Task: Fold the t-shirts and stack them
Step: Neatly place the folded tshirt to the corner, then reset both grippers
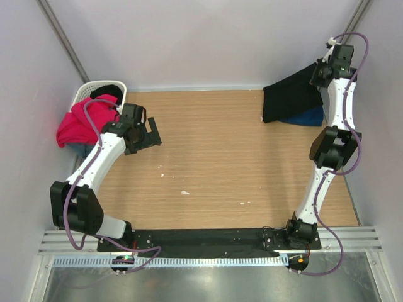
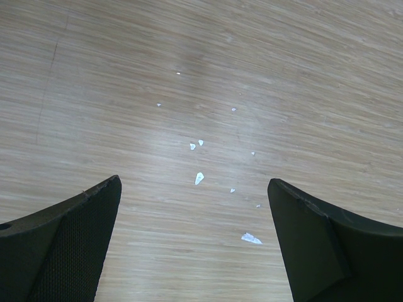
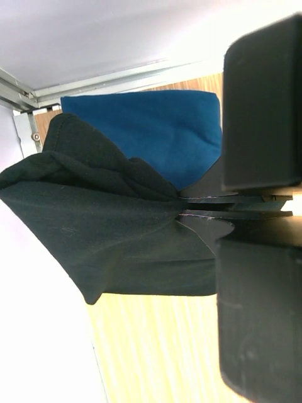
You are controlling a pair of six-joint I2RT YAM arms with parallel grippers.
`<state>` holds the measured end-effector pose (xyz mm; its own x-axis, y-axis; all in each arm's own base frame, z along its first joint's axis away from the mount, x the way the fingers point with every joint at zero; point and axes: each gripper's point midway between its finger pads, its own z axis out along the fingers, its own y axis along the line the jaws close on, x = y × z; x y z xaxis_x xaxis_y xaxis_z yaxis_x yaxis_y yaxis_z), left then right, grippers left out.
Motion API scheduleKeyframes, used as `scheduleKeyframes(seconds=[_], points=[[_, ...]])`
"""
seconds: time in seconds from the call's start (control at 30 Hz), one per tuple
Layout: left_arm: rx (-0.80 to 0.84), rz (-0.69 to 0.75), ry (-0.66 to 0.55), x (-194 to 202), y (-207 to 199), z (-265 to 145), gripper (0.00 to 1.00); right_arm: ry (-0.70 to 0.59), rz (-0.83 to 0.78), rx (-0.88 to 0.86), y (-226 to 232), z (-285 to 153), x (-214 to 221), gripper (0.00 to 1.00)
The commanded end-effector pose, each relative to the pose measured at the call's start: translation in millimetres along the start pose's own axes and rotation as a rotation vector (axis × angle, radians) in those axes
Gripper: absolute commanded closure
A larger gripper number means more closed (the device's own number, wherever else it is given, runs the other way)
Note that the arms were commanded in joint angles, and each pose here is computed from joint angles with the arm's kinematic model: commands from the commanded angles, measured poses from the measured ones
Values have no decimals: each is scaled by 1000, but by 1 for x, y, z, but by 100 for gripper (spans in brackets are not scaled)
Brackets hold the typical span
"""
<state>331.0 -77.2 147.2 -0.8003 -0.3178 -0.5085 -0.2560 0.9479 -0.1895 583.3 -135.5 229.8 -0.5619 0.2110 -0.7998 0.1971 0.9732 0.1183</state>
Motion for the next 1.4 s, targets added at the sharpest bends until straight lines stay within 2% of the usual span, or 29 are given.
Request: scheduleKeyframes(seconds=[0.0,0.2,0.57,0.73,0.77,0.8,0.87,0.9,0.97,1.0,1.1,1.13,1.3,1.33,1.37], points=[[9,-27,-47,-10,-1,-6,0,-162,-38,24,-8,-24,-51,99],[-7,-36,-37,-9,1,-1,0,-120,-64,71,-25,4,-33,99],[-20,-16,37,-10,-6,16,0,-1,-128,312,-86,50,16,99],[-12,-21,38,-16,-11,14,0,8,-170,381,-103,62,23,98],[-7,-26,35,-17,-12,13,0,6,-172,389,-104,62,21,93],[-1,-28,36,-17,-13,12,0,9,-175,400,-106,61,21,70],[3,-27,25,-19,-14,8,0,9,-179,416,-108,55,18,43],[2,-26,21,-20,-14,5,0,-6,-181,439,-109,43,9,23],[4,-19,-6,-27,-14,-1,0,-23,-187,477,-112,28,-2,5],[9,-16,-22,-31,-14,-5,0,-49,-183,502,-113,11,-15,0],[27,4,-68,-42,-17,-19,0,-102,-156,532,-109,-22,-37,0],[29,13,-79,-45,-17,-22,0,-155,-144,486,-97,-45,-56,0],[64,31,-163,-58,-18,-50,0,-247,-86,245,-36,-94,-76,0],[84,30,-201,-61,-19,-64,0,-233,-78,220,-29,-96,-69,0],[104,38,-237,-67,-21,-70,0,-280,-69,179,-15,-123,-80,0]])
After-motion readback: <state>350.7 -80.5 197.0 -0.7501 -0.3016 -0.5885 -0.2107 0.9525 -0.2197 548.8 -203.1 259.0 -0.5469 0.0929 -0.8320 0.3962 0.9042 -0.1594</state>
